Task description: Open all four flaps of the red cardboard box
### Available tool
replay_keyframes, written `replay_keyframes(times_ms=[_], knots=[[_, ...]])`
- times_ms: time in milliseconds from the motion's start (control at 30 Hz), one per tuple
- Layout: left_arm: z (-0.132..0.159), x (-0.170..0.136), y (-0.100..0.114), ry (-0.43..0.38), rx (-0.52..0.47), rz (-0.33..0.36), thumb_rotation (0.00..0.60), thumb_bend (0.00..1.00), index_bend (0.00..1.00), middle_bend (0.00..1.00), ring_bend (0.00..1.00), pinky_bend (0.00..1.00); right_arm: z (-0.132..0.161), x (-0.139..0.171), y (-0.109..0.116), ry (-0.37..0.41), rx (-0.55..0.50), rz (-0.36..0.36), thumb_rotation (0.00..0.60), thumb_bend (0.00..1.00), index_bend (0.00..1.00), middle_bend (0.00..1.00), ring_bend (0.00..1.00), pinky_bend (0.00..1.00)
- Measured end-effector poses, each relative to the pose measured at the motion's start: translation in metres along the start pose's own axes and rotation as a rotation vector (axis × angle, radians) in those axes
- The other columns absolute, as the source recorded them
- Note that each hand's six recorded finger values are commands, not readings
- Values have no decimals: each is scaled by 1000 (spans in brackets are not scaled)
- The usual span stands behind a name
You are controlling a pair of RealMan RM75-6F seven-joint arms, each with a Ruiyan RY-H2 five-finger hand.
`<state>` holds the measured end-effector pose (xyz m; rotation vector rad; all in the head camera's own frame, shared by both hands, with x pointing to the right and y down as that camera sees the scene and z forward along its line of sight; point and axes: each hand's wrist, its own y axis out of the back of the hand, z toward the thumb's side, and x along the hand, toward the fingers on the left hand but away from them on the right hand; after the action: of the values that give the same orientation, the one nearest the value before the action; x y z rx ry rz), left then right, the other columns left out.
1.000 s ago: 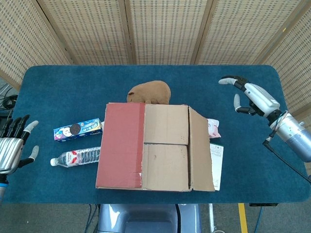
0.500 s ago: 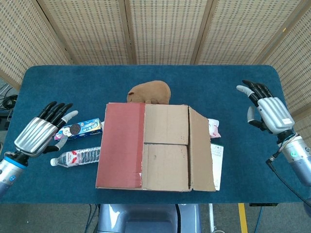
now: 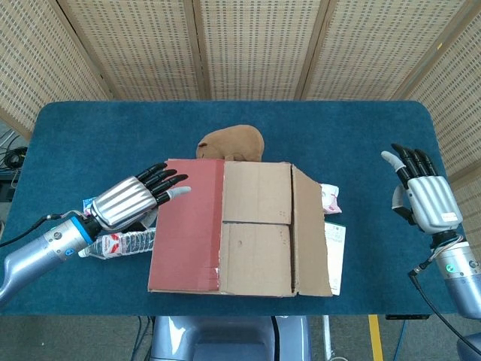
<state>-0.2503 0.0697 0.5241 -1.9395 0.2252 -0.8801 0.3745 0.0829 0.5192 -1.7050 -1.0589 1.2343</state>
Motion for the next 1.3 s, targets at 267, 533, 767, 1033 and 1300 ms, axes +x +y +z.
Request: replay_keyframes(times_ms=[267,533,767,1033,1300], knots=[[42,53,7,-158,-30,-46,497,1000,69,0,0,0,-7,7,-4,-24,-3,8,600,878,92,28,0,0],[69,83,4,-236,-46,-89,497,1000,119,30,0,0,-11,10,-5,-34,-10,10,600,878,92,28,0,0],[80,92,-6,-257,-45,-131,497,1000,158,101,0,0,-15,14,-4,-47,-15,9,600,878,92,28,0,0],[81,93,-22,-249,-41,-193,497,1000,184,139,0,0,-22,17,-3,-63,-27,6,600,878,92,28,0,0],[74,86,-29,-228,-39,-206,496,1000,203,246,41,0,-24,18,-4,-67,-41,6,600,878,92,28,0,0]])
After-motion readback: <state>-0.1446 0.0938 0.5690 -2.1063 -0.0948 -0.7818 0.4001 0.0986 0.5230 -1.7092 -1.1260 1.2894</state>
